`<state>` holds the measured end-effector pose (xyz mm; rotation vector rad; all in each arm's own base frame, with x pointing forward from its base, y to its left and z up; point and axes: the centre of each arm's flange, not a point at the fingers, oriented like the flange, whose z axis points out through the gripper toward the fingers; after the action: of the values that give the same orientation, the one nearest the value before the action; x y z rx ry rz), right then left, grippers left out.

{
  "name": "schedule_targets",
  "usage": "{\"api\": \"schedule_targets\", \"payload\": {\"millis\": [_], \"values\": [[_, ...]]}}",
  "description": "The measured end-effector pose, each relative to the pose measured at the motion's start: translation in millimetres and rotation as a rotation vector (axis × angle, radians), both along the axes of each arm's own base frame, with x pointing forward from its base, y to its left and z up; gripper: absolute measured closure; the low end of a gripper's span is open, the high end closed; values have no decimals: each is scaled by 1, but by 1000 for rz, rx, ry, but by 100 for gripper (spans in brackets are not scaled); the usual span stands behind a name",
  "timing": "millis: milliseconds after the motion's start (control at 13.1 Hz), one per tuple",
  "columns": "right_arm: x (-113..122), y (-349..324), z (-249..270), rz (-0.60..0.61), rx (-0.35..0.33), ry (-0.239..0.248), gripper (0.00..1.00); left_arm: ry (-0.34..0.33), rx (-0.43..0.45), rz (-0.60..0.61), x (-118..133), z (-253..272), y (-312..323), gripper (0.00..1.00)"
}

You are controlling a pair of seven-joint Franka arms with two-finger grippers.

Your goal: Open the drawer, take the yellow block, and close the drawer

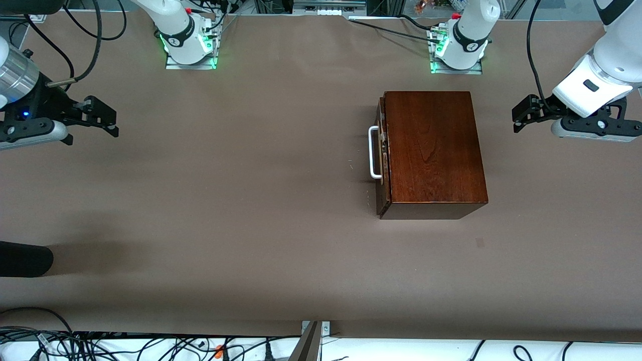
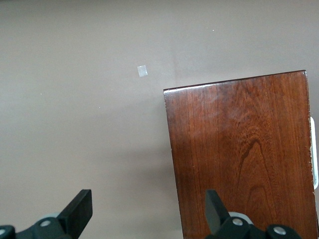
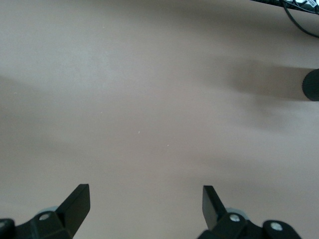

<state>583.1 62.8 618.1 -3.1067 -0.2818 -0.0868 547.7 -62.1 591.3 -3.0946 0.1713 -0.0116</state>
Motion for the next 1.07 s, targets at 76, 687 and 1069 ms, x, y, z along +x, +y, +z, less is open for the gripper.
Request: {"api": "schedule_targets", "payload": {"millis": [76,687,1069], "values": [[1,-4,0,-7,0,-3,0,0,0,0,0,0,0,0],[3,-11,1,-19,1,-16,0,5,1,1,0,0,0,0],[3,-10,1,-18,1,-17,0,48,6,3,-3,-6,1,0]]}}
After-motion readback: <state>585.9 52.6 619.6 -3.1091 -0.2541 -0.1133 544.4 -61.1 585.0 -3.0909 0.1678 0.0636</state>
